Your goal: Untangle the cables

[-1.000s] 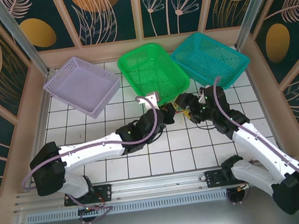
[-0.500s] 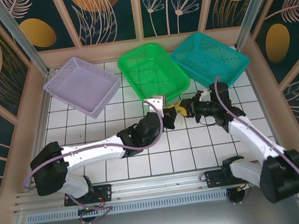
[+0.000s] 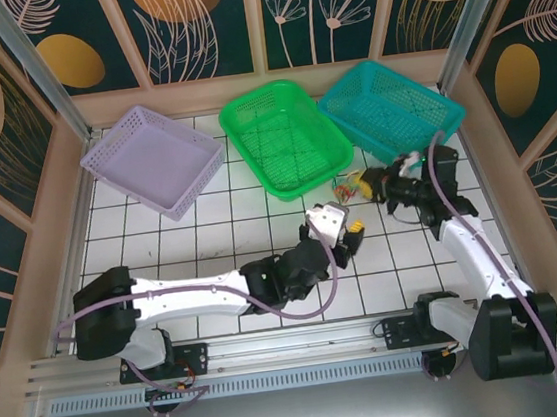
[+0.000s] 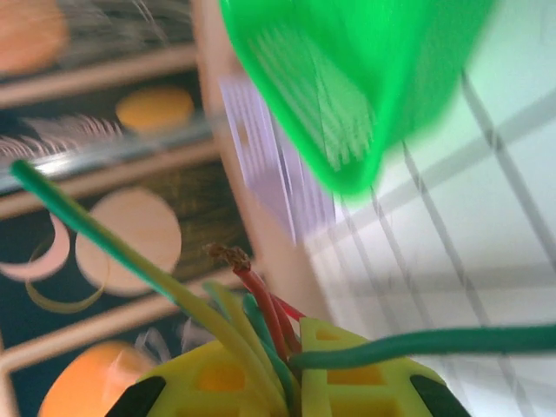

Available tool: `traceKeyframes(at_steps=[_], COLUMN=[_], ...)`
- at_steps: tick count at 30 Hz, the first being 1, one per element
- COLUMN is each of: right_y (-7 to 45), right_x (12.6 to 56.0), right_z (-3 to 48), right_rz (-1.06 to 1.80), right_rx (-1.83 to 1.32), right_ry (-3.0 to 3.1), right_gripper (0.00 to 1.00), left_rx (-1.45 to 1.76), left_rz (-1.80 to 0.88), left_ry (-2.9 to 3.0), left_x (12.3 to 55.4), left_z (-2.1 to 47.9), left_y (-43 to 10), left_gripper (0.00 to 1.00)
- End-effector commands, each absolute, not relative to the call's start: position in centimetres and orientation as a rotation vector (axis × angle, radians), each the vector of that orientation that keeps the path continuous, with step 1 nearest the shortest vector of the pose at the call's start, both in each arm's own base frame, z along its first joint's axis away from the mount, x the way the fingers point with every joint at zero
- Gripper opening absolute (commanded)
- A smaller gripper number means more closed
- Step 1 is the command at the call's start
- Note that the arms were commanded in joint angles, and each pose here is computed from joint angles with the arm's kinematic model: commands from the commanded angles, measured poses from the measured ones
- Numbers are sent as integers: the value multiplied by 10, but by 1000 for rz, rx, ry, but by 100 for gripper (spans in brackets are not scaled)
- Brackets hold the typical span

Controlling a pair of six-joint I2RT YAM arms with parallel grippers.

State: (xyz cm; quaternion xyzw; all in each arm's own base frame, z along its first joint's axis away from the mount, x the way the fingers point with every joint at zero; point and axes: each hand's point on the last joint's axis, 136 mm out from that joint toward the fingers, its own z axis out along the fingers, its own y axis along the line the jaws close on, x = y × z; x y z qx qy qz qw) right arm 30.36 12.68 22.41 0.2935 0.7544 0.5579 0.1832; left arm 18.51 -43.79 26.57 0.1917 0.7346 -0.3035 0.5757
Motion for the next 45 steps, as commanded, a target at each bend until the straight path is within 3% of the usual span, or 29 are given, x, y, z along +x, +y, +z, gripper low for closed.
traceKeyframes(at_steps=[1, 3, 9, 12, 19, 24, 31, 35, 39, 42, 44, 45], right_y=[89, 91, 107, 114, 147, 172, 191, 192, 193, 197, 195, 191], right_x=[336, 337, 311, 293, 276, 266, 247, 243, 237, 232, 232, 234], right_z=[269, 289, 331, 334, 327, 325, 306, 307, 315, 315, 313, 312], right_rz=[1221, 1134, 771, 700, 744, 805, 844, 872, 920, 949, 961, 962], right_rx=[643, 505, 145, 83, 19, -39, -95, -82, -73, -70, -40, -1], right_ry=[1884, 1808, 1515, 1393, 1340, 1348, 1389, 1387, 1371, 1381, 1395, 1404], right_gripper=[0, 0, 0, 0, 0, 0, 0, 0, 0, 0, 0, 0], left_rx=[110, -34, -640, -888, -1229, -1394, -1461, -1464, -1474, -1477, -1456, -1421], left_rz=[-1020, -1100, -1438, -1596, -2005, -2048, -1998, -1977, -1962, -1953, -1941, -1916], left_ry=[1752, 1835, 1915, 1837, 1718, 1680, 1608, 1674, 1708, 1684, 1662, 1664], left_x=[181, 190, 216, 217, 220, 239, 263, 264, 264, 269, 272, 273], left_z=[323, 327, 325, 317, 303, 278, 283, 272, 259, 257, 257, 258], left_y=[-425, -414, -352, -336, -375, -389, -379, -389, -392, -388, -383, -381], left_gripper=[71, 79, 78, 84, 84, 85, 83, 66, 56, 32, 1, 0])
